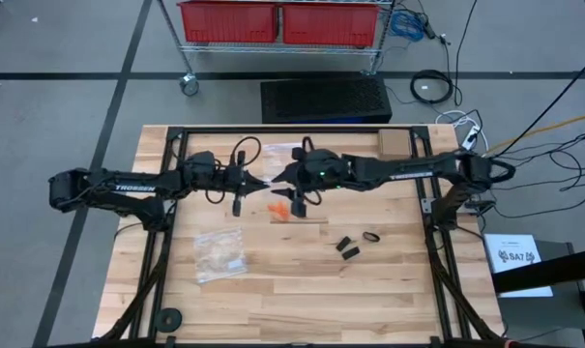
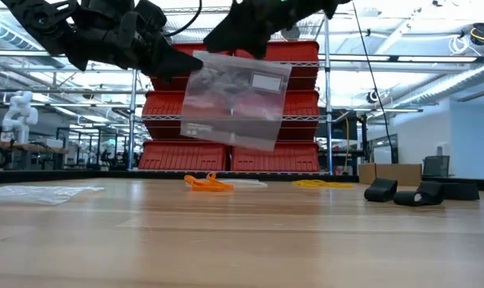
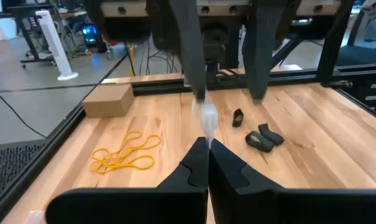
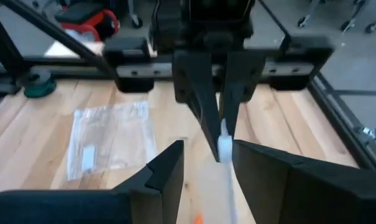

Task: Sort rubber bands
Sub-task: Open the top left transparent zip bag

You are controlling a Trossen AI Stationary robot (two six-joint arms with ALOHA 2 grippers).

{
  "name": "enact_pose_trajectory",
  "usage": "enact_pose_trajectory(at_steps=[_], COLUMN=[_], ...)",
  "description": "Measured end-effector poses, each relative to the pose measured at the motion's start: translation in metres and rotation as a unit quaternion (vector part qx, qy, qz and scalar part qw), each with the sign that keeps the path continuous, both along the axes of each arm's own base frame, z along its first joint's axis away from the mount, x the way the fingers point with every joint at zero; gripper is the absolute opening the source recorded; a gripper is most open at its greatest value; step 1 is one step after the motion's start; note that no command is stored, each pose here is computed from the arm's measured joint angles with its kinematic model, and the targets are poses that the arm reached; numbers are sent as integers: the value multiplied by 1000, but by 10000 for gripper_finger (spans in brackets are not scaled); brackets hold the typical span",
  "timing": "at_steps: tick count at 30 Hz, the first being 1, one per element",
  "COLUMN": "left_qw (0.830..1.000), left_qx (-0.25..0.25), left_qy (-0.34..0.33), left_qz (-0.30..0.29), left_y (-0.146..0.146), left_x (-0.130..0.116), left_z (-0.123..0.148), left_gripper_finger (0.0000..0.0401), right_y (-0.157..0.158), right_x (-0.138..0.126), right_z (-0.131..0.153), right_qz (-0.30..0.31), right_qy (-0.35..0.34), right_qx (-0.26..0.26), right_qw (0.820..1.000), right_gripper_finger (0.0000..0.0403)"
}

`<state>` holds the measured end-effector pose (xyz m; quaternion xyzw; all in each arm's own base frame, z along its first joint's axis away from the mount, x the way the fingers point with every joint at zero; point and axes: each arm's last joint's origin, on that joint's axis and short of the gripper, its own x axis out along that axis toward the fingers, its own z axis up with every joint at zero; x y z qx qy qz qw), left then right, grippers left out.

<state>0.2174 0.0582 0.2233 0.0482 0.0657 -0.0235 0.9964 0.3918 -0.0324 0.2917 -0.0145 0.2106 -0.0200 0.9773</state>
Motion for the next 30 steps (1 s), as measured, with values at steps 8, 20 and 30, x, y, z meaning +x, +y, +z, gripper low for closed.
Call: enact_pose_trajectory(at_steps=[8, 20, 30], left_qw=[1000, 1000, 1000], left_qx=[2, 1, 2], left_qy=[0, 1, -3], left_qz=[0, 0, 3], left_y=[0, 0, 0], left_x=[0, 0, 0], left_z=[0, 0, 1], left_gripper_finger=[0, 0, 0], right_y=[-2, -5, -2], right_x=[13, 11, -5], right_z=[-4, -6, 2], right_qz=[1, -24, -39], right_qy=[10, 29, 73], right_qx=[-7, -18, -23], right_qw=[1000, 999, 996], right_gripper_finger=[127, 11, 9])
